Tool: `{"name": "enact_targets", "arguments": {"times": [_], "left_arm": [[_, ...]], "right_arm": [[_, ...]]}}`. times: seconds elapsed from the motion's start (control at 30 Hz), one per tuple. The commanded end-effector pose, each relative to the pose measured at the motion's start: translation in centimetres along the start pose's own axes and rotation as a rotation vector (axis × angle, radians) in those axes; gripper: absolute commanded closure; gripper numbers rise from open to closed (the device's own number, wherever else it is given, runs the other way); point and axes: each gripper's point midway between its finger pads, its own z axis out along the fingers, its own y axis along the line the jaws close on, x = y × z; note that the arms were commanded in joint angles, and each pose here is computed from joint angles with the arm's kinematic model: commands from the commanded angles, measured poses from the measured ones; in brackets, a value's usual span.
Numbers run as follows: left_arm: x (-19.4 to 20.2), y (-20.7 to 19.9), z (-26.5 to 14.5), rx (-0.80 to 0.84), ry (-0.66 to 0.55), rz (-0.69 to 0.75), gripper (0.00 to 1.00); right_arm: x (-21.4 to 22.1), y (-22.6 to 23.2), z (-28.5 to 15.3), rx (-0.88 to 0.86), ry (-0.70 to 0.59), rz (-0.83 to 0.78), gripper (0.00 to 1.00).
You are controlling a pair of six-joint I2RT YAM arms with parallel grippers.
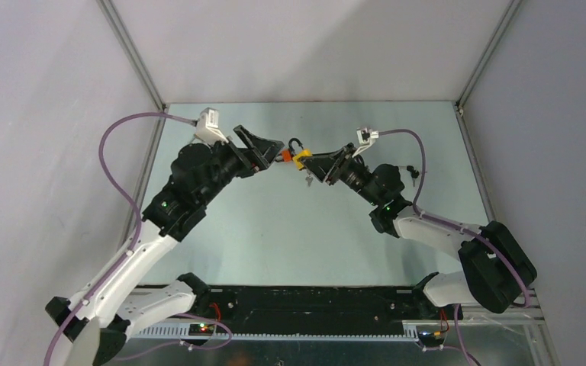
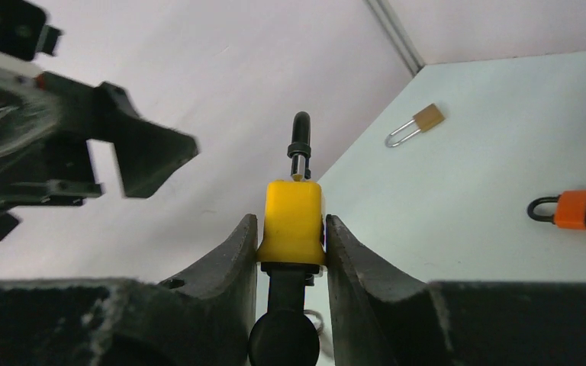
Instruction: Unlock with the key
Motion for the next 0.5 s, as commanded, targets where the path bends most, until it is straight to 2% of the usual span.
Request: {"name": "enact_targets", "arguments": {"times": [0.0, 0.23, 0.47], "left_arm": [[0.3, 0.5, 1.2, 0.073, 0.022, 0.028, 0.12], [1.3, -1.1, 3.3, 0.207, 0.072, -0.017, 0.15], [1.9, -1.8, 4.1, 0.260, 0.097, -0.037, 0.25]], "right_arm": [[-3.9, 5.6, -0.9, -0.231, -0.082, 0.029, 1.00], [-4.2, 7.1, -1.5, -0.329, -0.070, 0.069, 1.00], [-3.4, 7.1, -1.5, -0.383, -0.037, 0.115, 1.00]]}}
